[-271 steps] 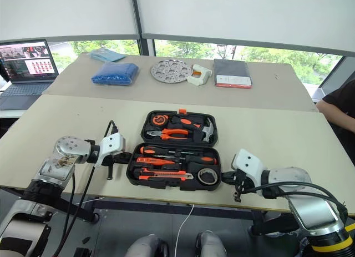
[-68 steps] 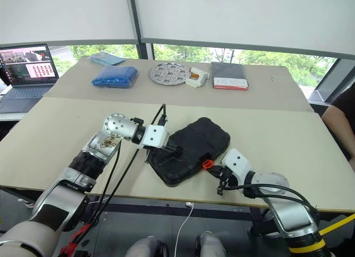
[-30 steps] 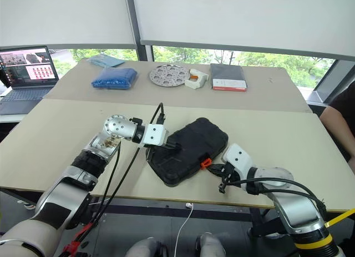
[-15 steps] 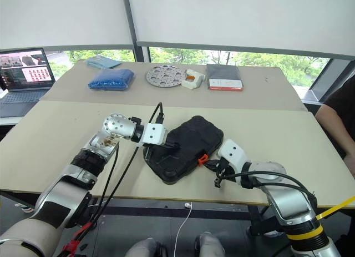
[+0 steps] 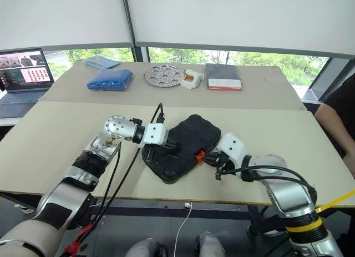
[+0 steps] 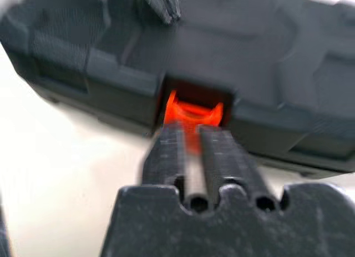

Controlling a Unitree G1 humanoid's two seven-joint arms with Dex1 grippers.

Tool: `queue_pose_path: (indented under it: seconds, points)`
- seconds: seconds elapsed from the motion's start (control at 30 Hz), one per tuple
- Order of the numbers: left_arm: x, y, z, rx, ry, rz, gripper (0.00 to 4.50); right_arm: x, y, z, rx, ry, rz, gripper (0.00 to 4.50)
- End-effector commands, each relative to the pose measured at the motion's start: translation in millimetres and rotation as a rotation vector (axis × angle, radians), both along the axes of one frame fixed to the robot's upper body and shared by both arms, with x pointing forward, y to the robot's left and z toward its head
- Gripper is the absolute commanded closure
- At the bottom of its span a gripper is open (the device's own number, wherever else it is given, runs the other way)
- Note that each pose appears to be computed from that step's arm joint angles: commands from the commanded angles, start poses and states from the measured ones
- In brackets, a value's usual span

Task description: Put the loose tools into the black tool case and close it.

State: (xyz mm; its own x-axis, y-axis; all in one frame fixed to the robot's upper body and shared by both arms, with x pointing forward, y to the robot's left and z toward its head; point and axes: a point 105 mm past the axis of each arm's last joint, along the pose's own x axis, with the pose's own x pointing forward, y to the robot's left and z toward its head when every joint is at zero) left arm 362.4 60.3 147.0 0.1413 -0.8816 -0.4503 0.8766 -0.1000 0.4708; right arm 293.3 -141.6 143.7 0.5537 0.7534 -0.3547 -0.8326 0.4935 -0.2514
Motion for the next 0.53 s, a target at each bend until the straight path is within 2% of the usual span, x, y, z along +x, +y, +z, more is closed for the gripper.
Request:
queue_pose_path:
  seconds: [0.03,0.2,0.27,0.3,0.4,0.53]
  points:
    - [3.2,55.7,5.0,-0.065,0.188,0.187,2.72,-21.5,-24.0,39.0,0.087,0.012,0.035,2.25]
    - [-21.0,128.2,59.3,-0.174,0.267,0.312,0.98,-39.9,-74.1,81.6,0.102,0.082,0.03,0.58]
    - [-34.6,150.2,71.4,-0.178,0.306,0.356,0.26,-44.0,-89.9,87.9,0.07,0.111,0.025,0.0]
    - [-39.8,156.9,73.9,-0.172,0.309,0.369,0.07,-45.6,-96.2,87.1,0.042,0.122,0.029,0.0]
    - [-45.1,170.0,76.2,-0.162,0.285,0.42,0.07,-46.9,-107.6,83.0,-0.006,0.149,0.041,0.0]
    - [-49.9,171.8,72.9,-0.153,0.279,0.415,0.07,-40.8,-109.4,84.0,0.004,0.144,0.051,0.0]
